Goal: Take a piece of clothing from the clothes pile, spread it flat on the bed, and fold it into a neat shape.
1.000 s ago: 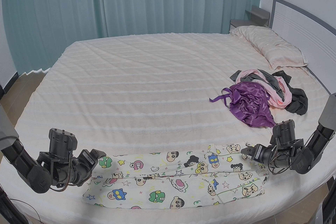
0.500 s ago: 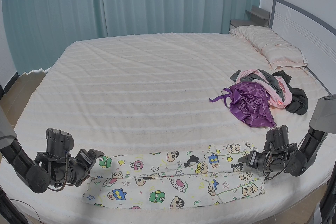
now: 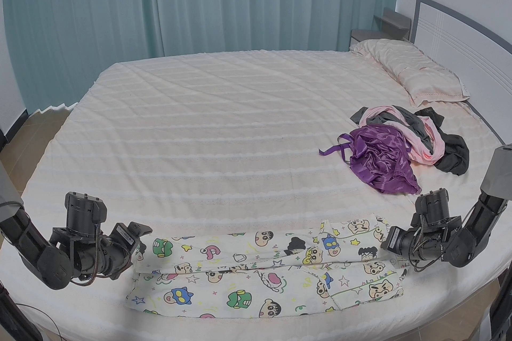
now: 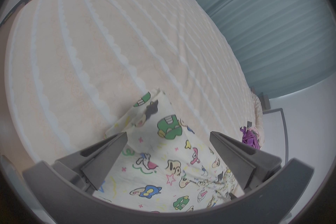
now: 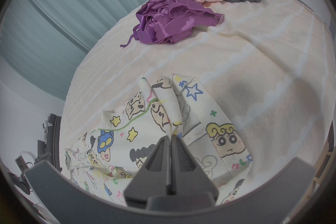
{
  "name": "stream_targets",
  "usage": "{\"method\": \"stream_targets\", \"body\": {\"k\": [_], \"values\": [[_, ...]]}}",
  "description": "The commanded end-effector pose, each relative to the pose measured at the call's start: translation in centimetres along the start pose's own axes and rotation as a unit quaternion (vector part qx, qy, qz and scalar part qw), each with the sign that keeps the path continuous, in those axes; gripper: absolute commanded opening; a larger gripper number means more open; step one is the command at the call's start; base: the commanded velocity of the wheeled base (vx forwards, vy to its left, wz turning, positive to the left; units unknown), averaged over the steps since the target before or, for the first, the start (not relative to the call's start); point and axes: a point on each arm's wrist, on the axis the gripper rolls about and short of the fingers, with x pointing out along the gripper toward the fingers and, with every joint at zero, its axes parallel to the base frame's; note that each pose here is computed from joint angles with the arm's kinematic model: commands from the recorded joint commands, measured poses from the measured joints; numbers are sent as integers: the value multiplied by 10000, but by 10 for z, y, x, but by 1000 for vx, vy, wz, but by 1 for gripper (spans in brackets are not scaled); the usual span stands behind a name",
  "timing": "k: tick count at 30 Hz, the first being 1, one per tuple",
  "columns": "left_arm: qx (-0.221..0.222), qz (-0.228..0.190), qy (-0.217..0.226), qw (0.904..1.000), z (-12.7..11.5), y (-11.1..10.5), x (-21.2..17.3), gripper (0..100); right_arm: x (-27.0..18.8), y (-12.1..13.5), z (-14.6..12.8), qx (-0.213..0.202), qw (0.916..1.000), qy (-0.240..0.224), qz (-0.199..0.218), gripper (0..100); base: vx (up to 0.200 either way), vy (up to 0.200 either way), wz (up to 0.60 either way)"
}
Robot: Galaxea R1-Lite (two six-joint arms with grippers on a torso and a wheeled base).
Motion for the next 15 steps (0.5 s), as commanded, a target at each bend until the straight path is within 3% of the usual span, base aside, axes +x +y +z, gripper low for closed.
{"method": "stream_targets", "body": {"k": [1, 9, 14, 15], "values": [[-157, -2, -146, 9998, 12, 1, 2, 100, -6, -4, 0, 50, 10000, -23, -31, 0, 0, 0, 0], [-395, -99, -281, 9988, 37, 0, 11, 100, -9, -10, -6, 50, 9998, 95, -141, 0, 0, 0, 0], [-21, 205, 8, 9998, 34, 10, 35, 100, -3, -12, -11, 31, 9996, 226, -185, 0, 0, 0, 0], [34, 263, 47, 9996, 34, 11, 41, 100, -3, -12, -10, 44, 9996, 211, -179, 100, 0, 0, 0]]}}
